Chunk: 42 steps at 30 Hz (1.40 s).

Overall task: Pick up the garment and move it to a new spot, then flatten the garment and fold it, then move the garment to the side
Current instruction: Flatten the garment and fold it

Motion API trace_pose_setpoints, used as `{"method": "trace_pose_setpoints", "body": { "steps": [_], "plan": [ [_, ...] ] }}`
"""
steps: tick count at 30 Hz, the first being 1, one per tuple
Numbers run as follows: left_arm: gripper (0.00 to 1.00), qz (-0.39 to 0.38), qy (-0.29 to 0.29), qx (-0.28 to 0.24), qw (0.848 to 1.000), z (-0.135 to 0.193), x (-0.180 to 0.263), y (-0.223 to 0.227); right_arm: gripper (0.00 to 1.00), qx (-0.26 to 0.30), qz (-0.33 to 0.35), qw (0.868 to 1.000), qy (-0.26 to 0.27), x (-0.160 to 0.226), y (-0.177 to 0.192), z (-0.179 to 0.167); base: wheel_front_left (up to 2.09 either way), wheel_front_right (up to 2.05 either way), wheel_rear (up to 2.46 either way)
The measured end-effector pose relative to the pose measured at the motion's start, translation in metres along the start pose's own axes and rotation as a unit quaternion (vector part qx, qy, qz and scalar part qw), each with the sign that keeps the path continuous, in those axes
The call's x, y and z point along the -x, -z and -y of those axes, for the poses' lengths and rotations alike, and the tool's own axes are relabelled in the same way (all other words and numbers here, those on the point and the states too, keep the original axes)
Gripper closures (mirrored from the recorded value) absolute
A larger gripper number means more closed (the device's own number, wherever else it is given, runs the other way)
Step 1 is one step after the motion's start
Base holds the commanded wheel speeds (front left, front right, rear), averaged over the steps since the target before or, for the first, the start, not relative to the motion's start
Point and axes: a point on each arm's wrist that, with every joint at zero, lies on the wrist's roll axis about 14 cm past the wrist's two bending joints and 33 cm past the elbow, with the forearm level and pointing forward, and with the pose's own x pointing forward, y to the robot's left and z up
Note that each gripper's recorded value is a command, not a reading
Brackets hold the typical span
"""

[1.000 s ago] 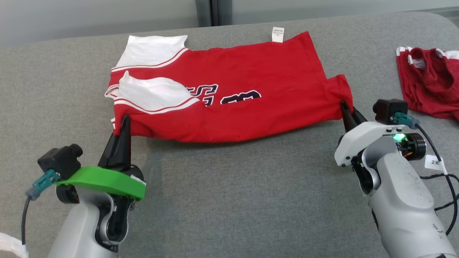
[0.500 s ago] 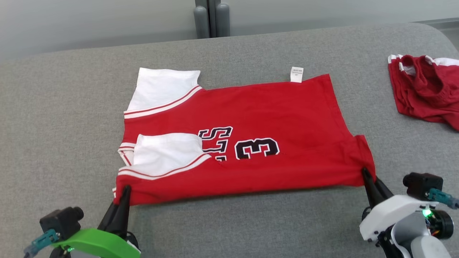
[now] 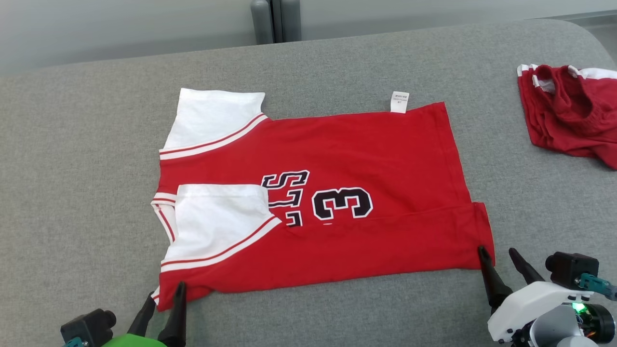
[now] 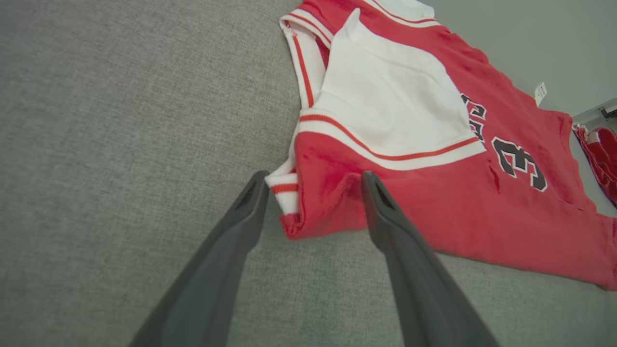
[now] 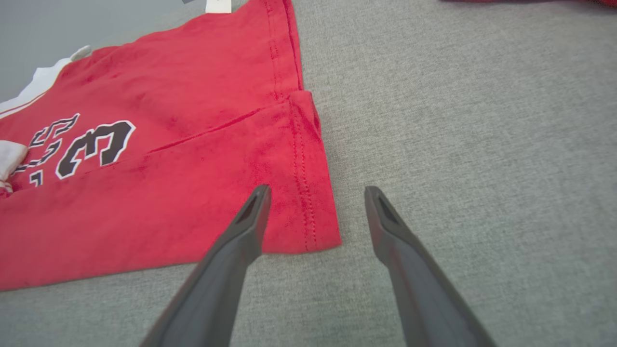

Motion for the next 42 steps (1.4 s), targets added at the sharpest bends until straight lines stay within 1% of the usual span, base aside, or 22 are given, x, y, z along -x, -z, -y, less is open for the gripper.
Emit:
{"method": "trace_pose_setpoints", "body": {
  "steps": [5, 7, 10, 11, 14, 16, 20, 23, 27, 31, 35, 37, 42],
  "plan": [
    [0.00, 0.009, -0.002, -0.025, 1.000, -0.004, 0.005, -0.012, 0.00, 0.011, 0.030, 0.999, 0.011, -0.001, -0.016, 0.007, 0.00, 0.00, 0.00],
    [0.00, 0.018, 0.002, -0.048, 0.999, -0.004, 0.004, -0.024, 0.00, 0.019, 0.050, 0.999, 0.010, -0.003, -0.028, 0.006, 0.00, 0.00, 0.00],
    [0.00, 0.046, 0.020, -0.097, 0.994, 0.002, -0.006, -0.059, 0.00, 0.031, 0.076, 0.997, 0.005, -0.009, -0.047, 0.001, 0.00, 0.00, 0.00],
    [0.00, 0.059, 0.031, -0.124, 0.990, 0.009, -0.012, -0.076, 0.00, 0.037, 0.083, 0.996, 0.002, -0.011, -0.052, -0.001, 0.00, 0.00, 0.00],
    [0.00, 0.089, 0.068, -0.185, 0.976, 0.033, -0.029, -0.120, 0.00, 0.053, 0.098, 0.994, -0.008, -0.019, -0.067, -0.010, 0.00, 0.00, 0.00],
    [0.00, 0.099, 0.088, -0.241, 0.961, 0.049, -0.044, -0.149, 0.00, 0.065, 0.107, 0.992, -0.020, -0.027, -0.077, -0.019, 0.00, 0.00, 0.00],
    [0.00, 0.097, 0.109, -0.312, 0.939, 0.072, -0.075, -0.191, 0.00, 0.085, 0.121, 0.988, -0.040, -0.042, -0.093, -0.036, 0.00, 0.00, 0.00],
    [0.00, 0.076, 0.103, -0.345, 0.930, 0.076, -0.103, -0.209, 0.00, 0.093, 0.125, 0.987, -0.047, -0.053, -0.099, -0.041, 0.00, 0.00, 0.00],
    [0.00, 0.028, 0.097, -0.364, 0.926, 0.073, -0.143, -0.209, 0.00, 0.100, 0.122, 0.986, -0.051, -0.069, -0.100, -0.043, 0.00, 0.00, 0.00],
    [0.00, -0.035, 0.087, -0.372, 0.924, 0.060, -0.179, -0.188, 0.00, 0.104, 0.116, 0.987, -0.045, -0.082, -0.095, -0.036, 0.00, 0.00, 0.00],
    [0.00, -0.088, 0.081, -0.357, 0.926, 0.045, -0.210, -0.164, 0.00, 0.107, 0.107, 0.988, -0.036, -0.094, -0.088, -0.027, 0.00, 0.00, 0.00],
    [0.00, -0.118, 0.077, -0.354, 0.924, 0.035, -0.223, -0.148, 0.00, 0.107, 0.100, 0.989, -0.030, -0.098, -0.082, -0.020, 0.00, 0.00, 0.00],
    [0.00, -0.160, 0.080, -0.337, 0.925, 0.025, -0.248, -0.121, 0.00, 0.108, 0.083, 0.991, -0.007, -0.103, -0.068, 0.000, 0.00, 0.00, 0.00]
  ]
}}
